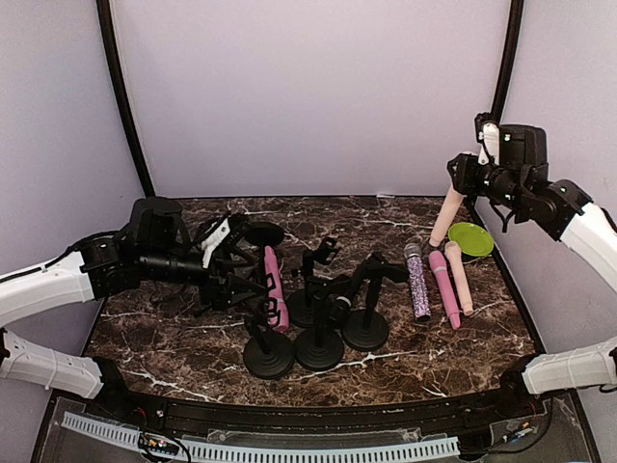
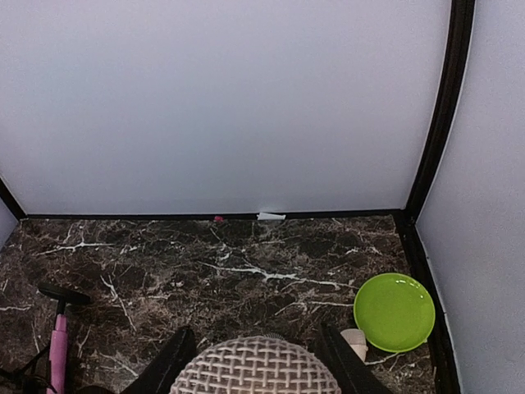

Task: Remove the microphone from the stand
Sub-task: Place the microphone at the center of the board.

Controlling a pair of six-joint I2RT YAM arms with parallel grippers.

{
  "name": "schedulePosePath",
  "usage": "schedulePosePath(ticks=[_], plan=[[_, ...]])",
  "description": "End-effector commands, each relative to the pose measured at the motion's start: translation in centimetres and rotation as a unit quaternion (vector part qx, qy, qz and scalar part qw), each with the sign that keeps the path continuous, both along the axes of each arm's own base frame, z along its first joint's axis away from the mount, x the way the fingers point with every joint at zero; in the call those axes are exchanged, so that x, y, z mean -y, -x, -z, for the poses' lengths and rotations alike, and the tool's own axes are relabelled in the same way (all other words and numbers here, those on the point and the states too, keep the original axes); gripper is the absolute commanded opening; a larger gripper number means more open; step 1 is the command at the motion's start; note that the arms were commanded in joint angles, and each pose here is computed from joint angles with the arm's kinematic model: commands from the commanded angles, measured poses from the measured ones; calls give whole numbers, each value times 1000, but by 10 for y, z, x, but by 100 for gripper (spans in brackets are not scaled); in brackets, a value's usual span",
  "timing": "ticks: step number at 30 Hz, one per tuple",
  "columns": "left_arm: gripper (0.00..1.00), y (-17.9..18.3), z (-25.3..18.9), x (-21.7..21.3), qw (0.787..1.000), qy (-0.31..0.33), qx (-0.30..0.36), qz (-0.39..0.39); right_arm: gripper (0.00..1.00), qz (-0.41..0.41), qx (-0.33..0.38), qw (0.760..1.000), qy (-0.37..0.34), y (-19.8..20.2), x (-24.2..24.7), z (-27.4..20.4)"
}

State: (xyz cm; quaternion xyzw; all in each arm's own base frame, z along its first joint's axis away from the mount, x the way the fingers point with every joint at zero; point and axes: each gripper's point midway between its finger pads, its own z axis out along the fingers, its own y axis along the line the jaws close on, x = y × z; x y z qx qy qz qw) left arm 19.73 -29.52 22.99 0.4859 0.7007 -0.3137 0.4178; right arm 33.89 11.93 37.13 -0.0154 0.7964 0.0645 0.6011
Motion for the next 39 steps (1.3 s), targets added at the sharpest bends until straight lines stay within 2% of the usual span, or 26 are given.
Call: schedulePosePath(ticks=[1, 7, 12, 15, 20, 28, 39], plan=[[78, -6, -39, 3, 999, 47, -2, -20, 0, -78, -78, 993, -44, -15, -18, 43], [83, -22, -74, -8, 995, 60, 7, -74, 0, -107, -146, 982, -46, -21, -25, 86], [84, -38, -84, -27, 990, 81, -3, -112, 0, -111, -177, 977, -47, -23, -29, 102], [84, -52, -78, -43, 986, 96, -14, -138, 0, -106, -193, 974, -50, -23, -29, 111], [85, -63, -70, -52, 984, 91, -8, -156, 0, -146, -235, 958, -70, -17, -46, 128], [85, -85, -60, -67, 976, 61, 45, -203, 0, -195, -317, 927, -43, -1, -81, 170], [85, -86, -51, -94, 962, 32, 103, -250, 0, -151, -383, 911, -39, -31, -92, 241]])
